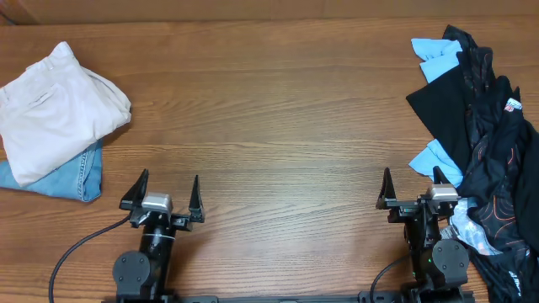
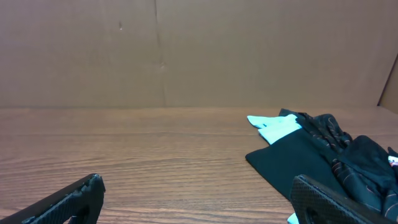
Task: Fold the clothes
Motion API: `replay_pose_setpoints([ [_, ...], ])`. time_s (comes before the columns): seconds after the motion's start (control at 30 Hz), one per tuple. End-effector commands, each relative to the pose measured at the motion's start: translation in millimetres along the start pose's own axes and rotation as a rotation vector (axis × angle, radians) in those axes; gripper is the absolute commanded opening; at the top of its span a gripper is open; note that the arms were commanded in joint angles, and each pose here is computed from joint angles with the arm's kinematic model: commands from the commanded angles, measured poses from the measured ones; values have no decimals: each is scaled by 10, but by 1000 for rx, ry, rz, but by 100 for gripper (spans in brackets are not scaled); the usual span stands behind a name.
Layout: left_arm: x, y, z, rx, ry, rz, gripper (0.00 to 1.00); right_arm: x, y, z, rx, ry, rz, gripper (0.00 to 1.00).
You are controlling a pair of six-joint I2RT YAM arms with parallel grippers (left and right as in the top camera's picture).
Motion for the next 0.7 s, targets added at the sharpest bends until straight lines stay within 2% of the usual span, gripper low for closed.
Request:
replay_pose_setpoints([
  [0.0, -157, 53, 4, 29, 73, 8, 100, -18, -7, 1, -10, -4, 3, 100],
  [0.67, -168, 83, 8, 48, 80, 39, 100, -18, -7, 1, -10, -4, 3, 100],
])
Point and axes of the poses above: each gripper's point midway between its finger pads, its own z axis back along the fingers, its own y axis along the line the jaws close on, x = y × z, the point moved 8 cm from there along z, back along the fingers, and after that the axes turned 13 degrees about z, right-handed, at the moved point
